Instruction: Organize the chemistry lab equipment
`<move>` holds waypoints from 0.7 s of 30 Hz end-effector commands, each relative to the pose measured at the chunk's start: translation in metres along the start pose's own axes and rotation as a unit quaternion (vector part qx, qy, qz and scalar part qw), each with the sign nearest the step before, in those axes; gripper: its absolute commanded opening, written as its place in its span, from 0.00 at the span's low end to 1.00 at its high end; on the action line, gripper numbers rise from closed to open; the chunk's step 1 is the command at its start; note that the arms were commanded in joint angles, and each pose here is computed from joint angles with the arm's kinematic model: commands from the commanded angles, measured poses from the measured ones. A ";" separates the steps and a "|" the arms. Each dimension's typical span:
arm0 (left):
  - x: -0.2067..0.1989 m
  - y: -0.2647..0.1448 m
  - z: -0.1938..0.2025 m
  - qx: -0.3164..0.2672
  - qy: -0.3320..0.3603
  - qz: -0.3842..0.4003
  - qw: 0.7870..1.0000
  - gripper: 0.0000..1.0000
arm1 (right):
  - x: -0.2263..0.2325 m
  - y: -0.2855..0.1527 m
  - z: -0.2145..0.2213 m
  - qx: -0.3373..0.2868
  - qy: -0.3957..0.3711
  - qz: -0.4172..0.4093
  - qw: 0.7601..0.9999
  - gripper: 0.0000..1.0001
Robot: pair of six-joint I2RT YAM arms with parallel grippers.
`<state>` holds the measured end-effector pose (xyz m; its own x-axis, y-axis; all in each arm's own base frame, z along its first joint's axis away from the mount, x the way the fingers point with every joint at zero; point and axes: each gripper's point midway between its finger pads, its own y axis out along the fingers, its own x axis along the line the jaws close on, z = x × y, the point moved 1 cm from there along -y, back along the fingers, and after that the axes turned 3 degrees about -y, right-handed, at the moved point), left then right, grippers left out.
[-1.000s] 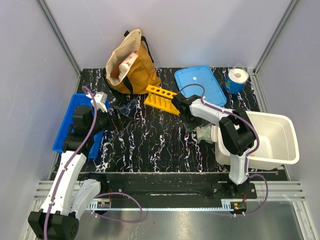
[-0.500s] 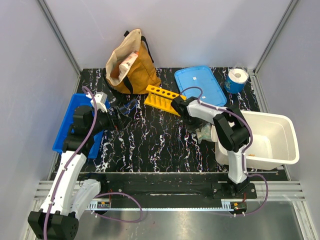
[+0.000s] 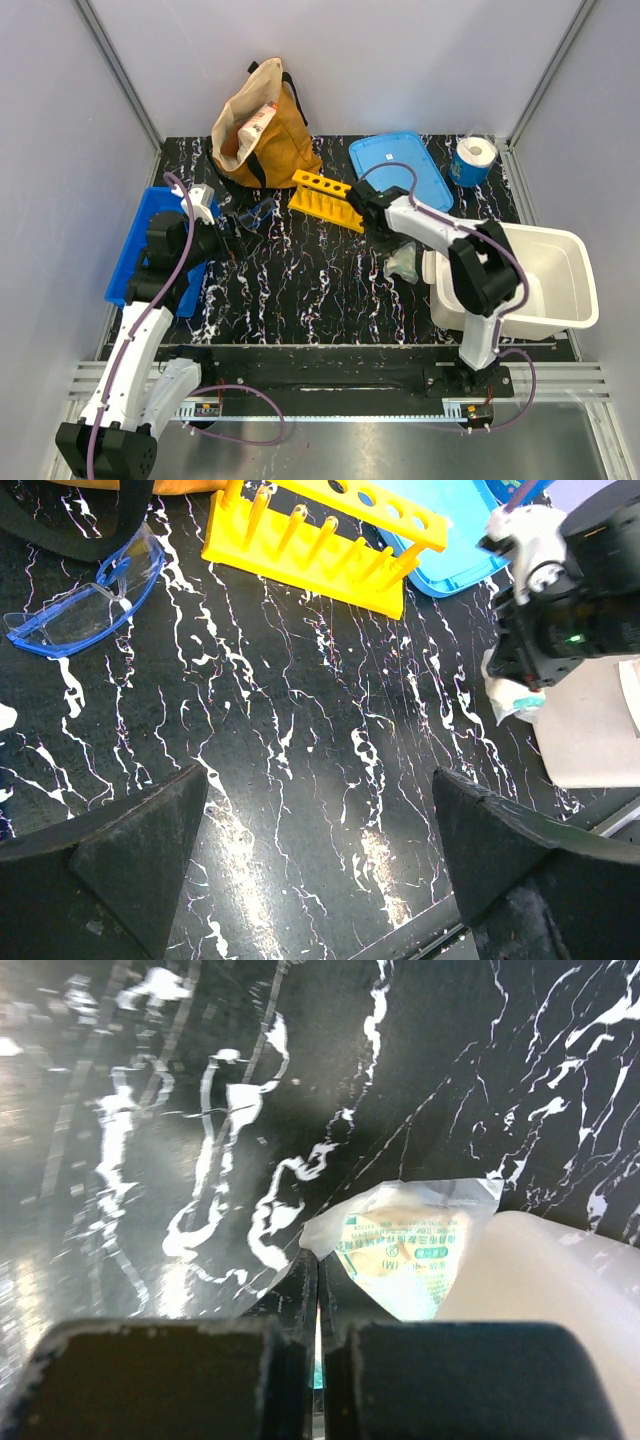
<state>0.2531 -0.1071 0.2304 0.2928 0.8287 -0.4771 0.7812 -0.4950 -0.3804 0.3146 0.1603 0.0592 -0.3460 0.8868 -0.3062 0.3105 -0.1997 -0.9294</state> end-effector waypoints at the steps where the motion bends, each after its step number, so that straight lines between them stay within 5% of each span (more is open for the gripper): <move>1: -0.006 -0.003 -0.014 -0.024 0.019 0.007 1.000 0.99 | 0.012 -0.062 -0.031 -0.101 0.042 -0.104 0.989 0.00; 10: -0.004 -0.002 -0.014 -0.023 0.018 0.002 1.000 0.99 | 0.005 -0.157 -0.058 -0.242 0.109 -0.192 0.945 0.03; 21: -0.004 -0.003 -0.014 -0.024 0.018 0.002 1.000 0.99 | -0.098 -0.232 -0.039 -0.358 0.225 -0.035 0.906 0.04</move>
<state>0.2523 -0.1068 0.2290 0.2884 0.8299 -0.4776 0.7792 -0.4934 -0.3867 0.3079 0.1818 0.2620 -0.2302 0.9712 0.0620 0.7275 0.2141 -0.6518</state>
